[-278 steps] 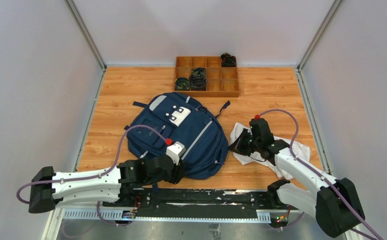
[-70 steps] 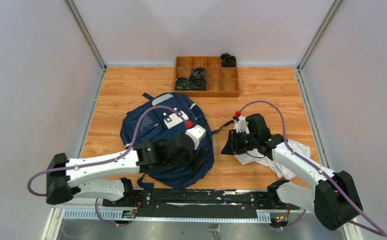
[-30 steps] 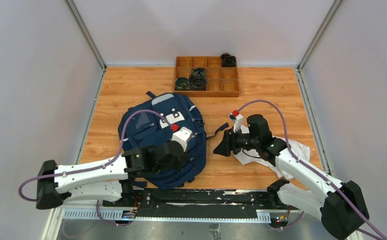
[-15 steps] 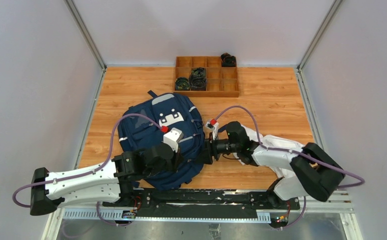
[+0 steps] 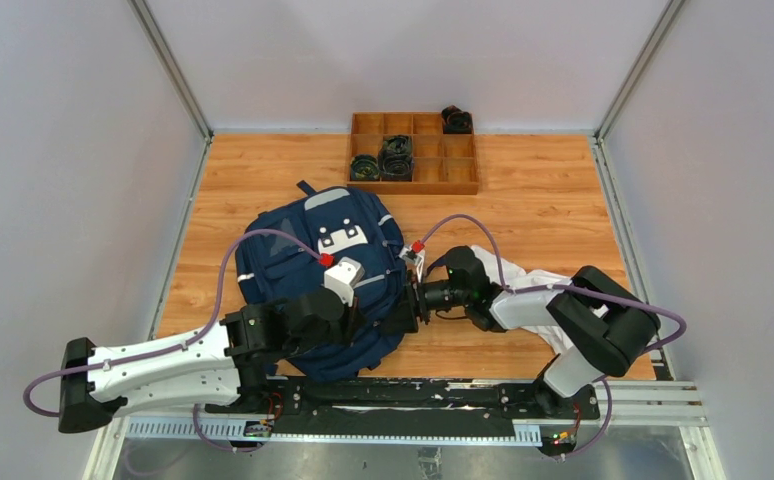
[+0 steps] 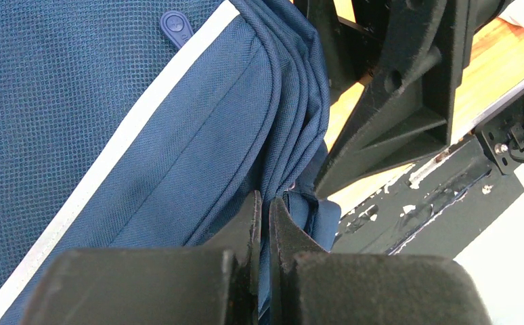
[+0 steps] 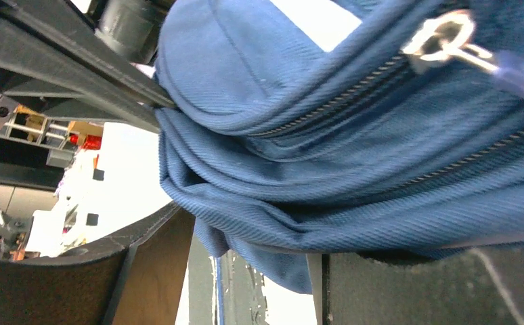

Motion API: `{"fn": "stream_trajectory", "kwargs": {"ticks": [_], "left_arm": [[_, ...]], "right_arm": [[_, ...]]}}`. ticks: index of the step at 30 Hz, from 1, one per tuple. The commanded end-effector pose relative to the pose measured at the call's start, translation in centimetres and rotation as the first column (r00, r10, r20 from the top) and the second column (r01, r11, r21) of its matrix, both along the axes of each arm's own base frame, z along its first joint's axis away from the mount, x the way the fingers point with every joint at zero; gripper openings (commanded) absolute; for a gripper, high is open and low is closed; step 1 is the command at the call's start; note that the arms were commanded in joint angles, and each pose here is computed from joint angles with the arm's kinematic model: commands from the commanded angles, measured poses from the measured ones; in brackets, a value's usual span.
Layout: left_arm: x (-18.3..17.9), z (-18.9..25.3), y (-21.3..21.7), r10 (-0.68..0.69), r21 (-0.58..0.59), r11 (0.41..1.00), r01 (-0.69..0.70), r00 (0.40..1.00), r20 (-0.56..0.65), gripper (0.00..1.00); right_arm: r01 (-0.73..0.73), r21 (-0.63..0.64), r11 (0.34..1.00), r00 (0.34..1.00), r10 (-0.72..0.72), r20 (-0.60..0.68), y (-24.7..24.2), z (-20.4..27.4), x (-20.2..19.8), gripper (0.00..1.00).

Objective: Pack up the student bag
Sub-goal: Zip the student bag at the center of the board.

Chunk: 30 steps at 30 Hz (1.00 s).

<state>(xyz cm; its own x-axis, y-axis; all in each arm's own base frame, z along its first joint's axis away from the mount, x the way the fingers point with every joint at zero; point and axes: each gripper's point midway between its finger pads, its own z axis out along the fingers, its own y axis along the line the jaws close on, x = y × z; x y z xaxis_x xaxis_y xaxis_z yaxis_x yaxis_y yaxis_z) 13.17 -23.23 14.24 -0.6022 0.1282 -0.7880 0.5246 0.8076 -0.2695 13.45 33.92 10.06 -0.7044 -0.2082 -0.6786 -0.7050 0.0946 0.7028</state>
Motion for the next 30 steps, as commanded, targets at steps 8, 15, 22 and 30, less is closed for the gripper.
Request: {"fn": "stream_trajectory", "kwargs": {"ticks": [8, 15, 22, 30], "left_arm": [[1.0, 2.3, -0.9, 0.045, -0.102, 0.994, -0.042, 0.998, 0.033, 0.0], [1.0, 2.3, -0.8, 0.045, -0.096, 0.994, -0.042, 0.999, 0.03, 0.0], [1.0, 2.2, -0.8, 0.048, -0.093, 0.995, -0.045, 0.998, 0.03, 0.0], [1.0, 2.0, -1.2, 0.033, -0.073, 0.997, -0.031, 0.999, 0.026, 0.0]], "right_arm": [[-0.114, 0.074, 0.991, 0.993, 0.113, 0.021, 0.7, 2.1, -2.2, 0.49], [-0.117, 0.02, 0.993, 0.993, 0.117, -0.026, 0.6, 0.7, -2.4, 0.29], [-0.176, 0.019, 0.984, 0.983, 0.177, -0.051, 0.5, 1.1, -3.3, 0.06], [-0.266, 0.032, 0.963, 0.963, 0.267, -0.043, 1.0, 1.8, -4.8, 0.26]]}}
